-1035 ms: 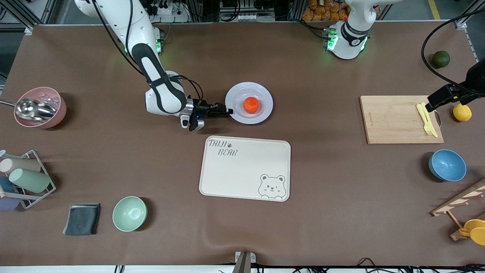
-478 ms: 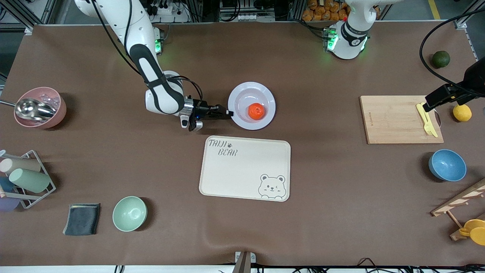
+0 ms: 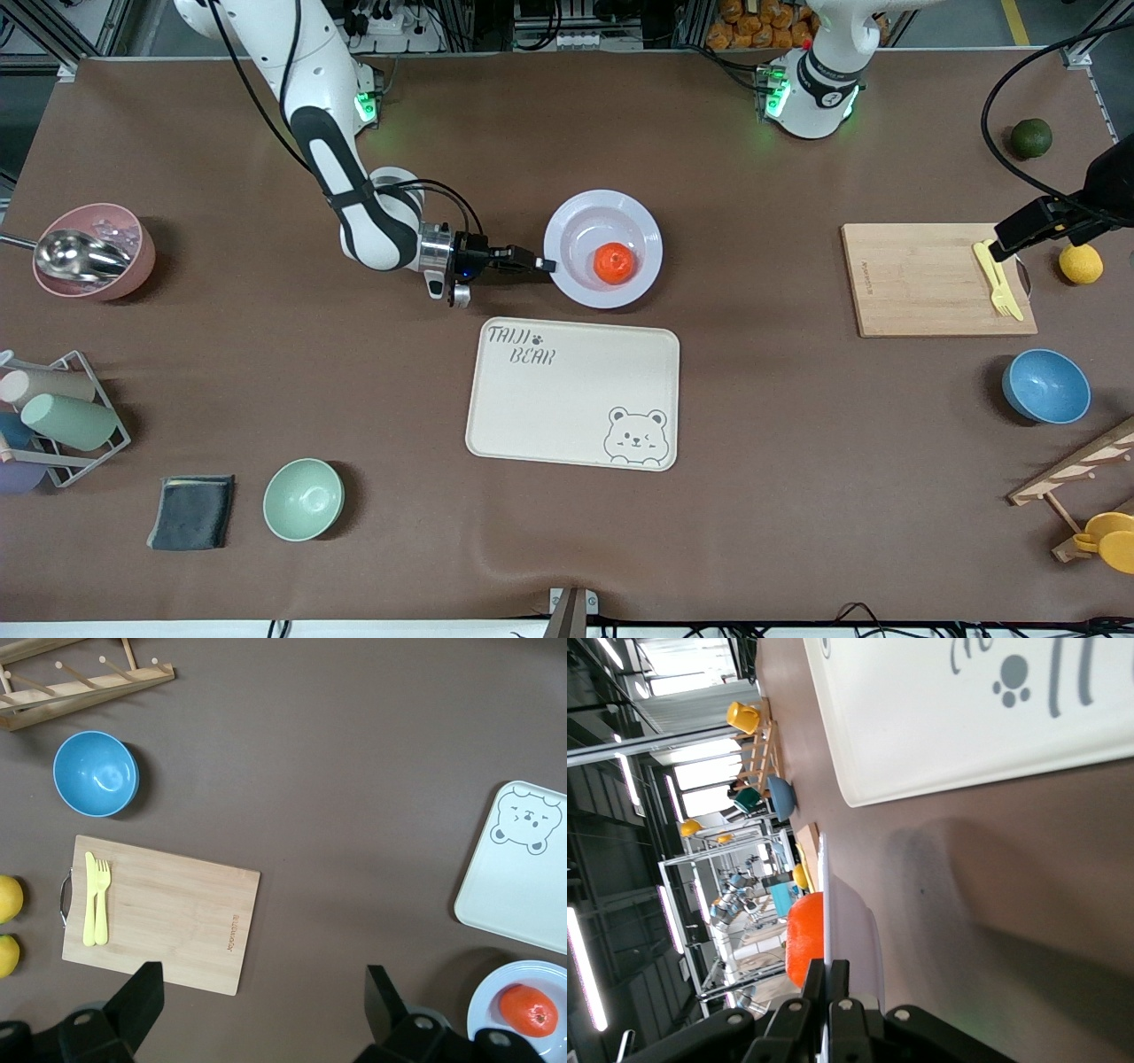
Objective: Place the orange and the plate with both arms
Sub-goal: 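Grip the rim of the white plate with the right gripper, then slide the plate onto the bear tray with the right gripper, then open the right gripper and release the plate rim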
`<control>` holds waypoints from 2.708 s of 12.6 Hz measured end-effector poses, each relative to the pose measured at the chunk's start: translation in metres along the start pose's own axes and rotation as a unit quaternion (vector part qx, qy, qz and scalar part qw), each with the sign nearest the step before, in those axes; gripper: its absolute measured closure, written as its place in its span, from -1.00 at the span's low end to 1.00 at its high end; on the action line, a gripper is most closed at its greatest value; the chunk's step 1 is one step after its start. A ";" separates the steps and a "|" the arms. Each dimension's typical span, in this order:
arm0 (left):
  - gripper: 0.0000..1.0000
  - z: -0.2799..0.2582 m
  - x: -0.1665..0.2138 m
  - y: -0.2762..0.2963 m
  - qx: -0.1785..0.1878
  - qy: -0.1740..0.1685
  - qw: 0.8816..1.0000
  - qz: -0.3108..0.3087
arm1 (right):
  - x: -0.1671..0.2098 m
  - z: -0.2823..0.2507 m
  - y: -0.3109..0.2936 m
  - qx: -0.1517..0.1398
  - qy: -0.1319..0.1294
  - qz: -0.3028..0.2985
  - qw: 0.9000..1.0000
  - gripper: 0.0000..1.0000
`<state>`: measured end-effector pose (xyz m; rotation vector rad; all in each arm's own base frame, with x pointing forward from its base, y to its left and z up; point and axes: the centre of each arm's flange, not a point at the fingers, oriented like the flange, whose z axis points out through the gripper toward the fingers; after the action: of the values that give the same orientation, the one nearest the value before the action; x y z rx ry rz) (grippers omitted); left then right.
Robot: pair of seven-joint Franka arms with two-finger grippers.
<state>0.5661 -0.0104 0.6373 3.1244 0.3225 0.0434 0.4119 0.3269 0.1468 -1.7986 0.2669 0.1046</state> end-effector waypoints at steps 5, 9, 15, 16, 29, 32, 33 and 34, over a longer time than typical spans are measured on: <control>-1.00 0.000 0.000 0.000 0.000 0.000 1.000 0.000 | 0.017 -0.016 -0.010 0.014 0.025 0.000 1.000 0.91; -1.00 0.000 0.000 0.000 0.000 0.000 1.000 0.000 | 0.047 -0.035 -0.026 0.028 0.056 -0.011 0.998 0.91; -1.00 0.002 0.000 0.000 0.000 -0.002 1.000 0.000 | 0.104 -0.053 -0.047 -0.028 0.139 -0.040 0.989 0.91; -1.00 0.002 0.000 0.000 0.000 -0.002 1.000 0.000 | 0.111 -0.052 -0.046 -0.028 0.143 -0.041 0.988 0.91; -1.00 0.003 0.000 0.001 0.001 -0.003 1.000 0.001 | 0.145 -0.030 -0.024 -0.029 0.144 -0.060 0.987 0.91; -1.00 0.004 0.000 0.001 0.001 -0.004 1.000 0.001 | 0.146 -0.032 -0.020 -0.051 0.156 -0.063 0.985 0.91; -1.00 0.005 0.000 0.001 0.001 -0.004 1.000 0.001 | 0.146 -0.030 -0.021 -0.061 0.160 -0.066 0.983 0.91; -1.00 0.005 0.000 0.001 0.001 -0.005 1.000 0.001 | 0.145 -0.027 -0.023 -0.068 0.163 -0.068 0.982 0.91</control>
<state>0.5663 -0.0113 0.6327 3.1258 0.3199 0.0290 0.5560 0.2876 0.1441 -1.9615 0.3750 -0.2770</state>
